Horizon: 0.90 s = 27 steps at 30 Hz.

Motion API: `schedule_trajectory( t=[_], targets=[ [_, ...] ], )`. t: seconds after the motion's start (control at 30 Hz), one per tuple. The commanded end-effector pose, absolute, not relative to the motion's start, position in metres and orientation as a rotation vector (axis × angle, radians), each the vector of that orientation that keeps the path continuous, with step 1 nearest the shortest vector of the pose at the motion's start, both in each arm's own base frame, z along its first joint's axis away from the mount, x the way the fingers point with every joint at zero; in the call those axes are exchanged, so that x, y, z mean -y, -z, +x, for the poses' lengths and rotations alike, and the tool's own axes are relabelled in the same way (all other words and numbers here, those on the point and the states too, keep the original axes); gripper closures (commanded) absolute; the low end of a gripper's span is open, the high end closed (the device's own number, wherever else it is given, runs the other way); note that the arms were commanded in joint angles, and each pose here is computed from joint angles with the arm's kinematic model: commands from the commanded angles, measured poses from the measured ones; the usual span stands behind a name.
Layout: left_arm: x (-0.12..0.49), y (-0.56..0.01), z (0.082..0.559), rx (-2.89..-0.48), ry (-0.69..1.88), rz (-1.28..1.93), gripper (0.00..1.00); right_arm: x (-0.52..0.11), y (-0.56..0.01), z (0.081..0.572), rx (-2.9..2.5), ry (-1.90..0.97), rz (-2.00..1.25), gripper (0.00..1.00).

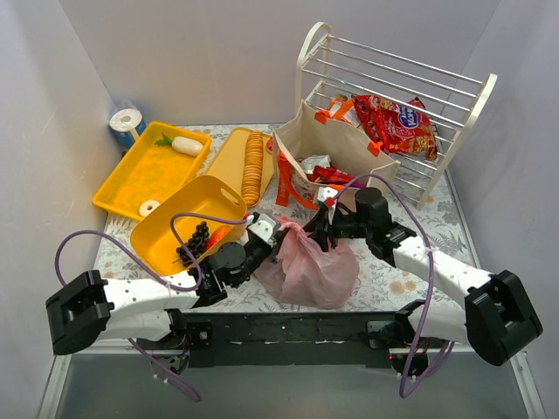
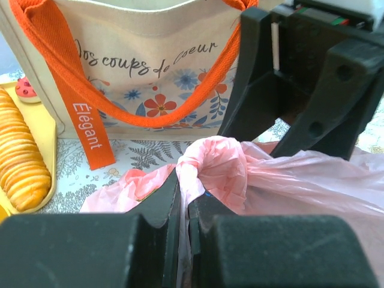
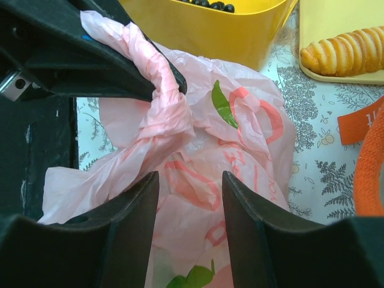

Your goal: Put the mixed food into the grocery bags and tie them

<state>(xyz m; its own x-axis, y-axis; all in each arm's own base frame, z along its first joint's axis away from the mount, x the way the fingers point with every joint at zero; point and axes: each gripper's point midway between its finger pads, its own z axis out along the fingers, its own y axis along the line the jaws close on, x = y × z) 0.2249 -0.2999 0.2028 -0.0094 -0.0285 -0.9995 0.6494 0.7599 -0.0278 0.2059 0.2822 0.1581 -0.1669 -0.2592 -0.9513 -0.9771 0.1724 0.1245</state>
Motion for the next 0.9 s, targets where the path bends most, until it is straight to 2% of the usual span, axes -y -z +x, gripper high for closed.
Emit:
schedule_trajectory(
  t=[0.0,0.17,0.5,0.87],
  targets=[
    [0.294,-0.213,0.219,-1.479,0.637,0.476,1.00,-0.285,-0.184,0.202,-1.475,-1.103,-1.154,0.45],
    [0.296,-0.213,0.214,-1.481,0.685,0.461,1.00,-0.290,-0.188,0.196,-1.436,-1.182,-1.102,0.47],
    [0.305,-0.202,0.214,-1.522,0.719,0.449,1.00,-0.287,-0.193,0.187,-1.395,-1.210,-1.063,0.58],
    [0.314,-0.209,0.207,-1.513,0.833,0.410,1.00,-0.290,-0.187,0.185,-1.392,-1.221,-1.017,0.60]
  ],
)
